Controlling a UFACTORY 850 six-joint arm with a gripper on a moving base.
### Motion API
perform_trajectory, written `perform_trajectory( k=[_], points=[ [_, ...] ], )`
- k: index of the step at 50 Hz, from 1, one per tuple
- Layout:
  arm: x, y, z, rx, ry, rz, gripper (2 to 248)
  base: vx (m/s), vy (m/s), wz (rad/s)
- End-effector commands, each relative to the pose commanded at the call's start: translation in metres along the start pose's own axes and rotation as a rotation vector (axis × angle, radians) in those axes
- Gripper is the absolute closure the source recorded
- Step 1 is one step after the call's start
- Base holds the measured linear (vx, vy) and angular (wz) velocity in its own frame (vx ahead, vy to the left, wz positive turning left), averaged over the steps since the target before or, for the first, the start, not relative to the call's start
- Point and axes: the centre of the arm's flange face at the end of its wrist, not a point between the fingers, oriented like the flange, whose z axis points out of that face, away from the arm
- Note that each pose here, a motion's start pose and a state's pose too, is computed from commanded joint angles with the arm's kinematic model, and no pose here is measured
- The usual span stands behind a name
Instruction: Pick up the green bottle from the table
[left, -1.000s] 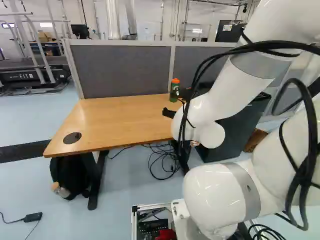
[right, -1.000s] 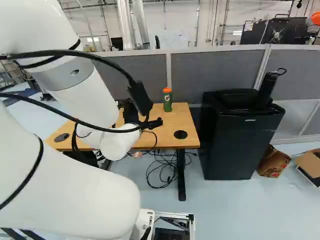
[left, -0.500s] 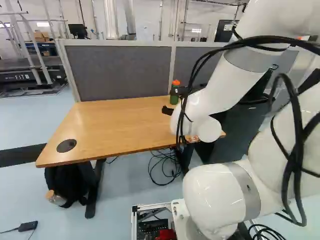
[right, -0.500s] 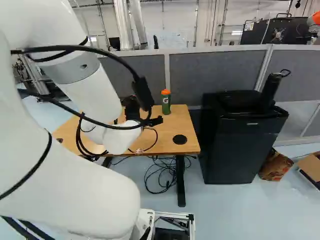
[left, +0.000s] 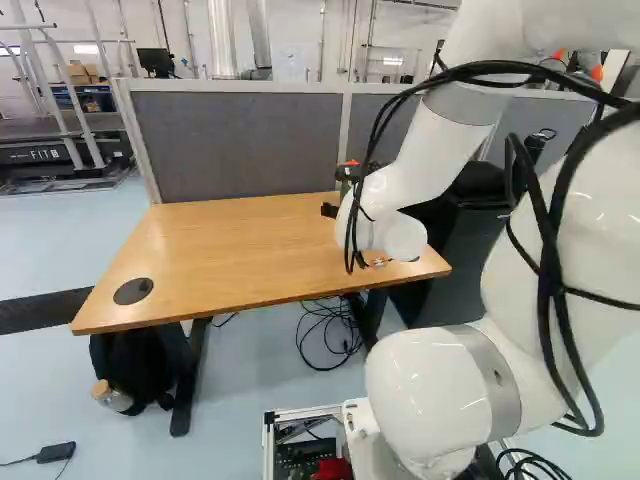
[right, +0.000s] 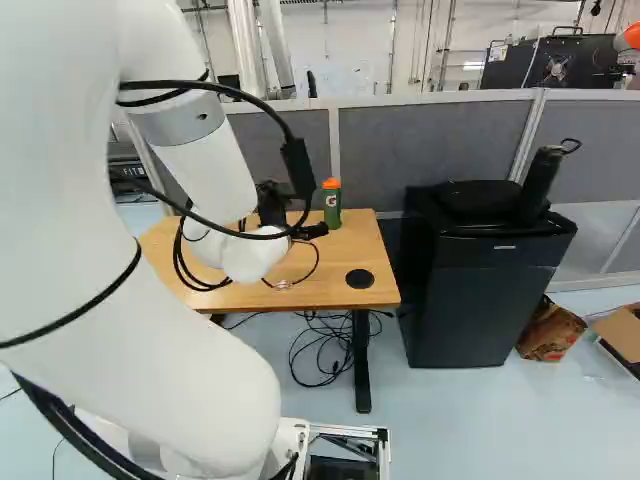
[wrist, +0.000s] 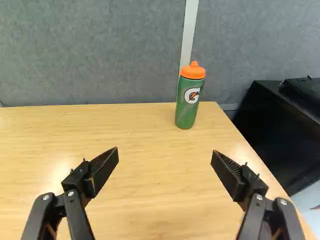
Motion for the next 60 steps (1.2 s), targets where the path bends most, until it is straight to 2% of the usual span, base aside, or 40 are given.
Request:
perform_trajectory(
  k=[9, 21, 36, 60],
  points=[
    [0.009, -0.001, 0.018, 0.002, 0.025, -0.001, 3, 0.000, 0.000, 0.000],
    [0.016, -0.002, 0.042, 0.004, 0.029, -0.001, 3, 0.000, 0.000, 0.000],
    [0.013, -0.001, 0.078, -0.003, 0.008, 0.004, 3, 0.000, 0.000, 0.000],
    [0.007, 0.005, 0.137, -0.050, 0.021, 0.034, 3, 0.000, 0.000, 0.000]
  ],
)
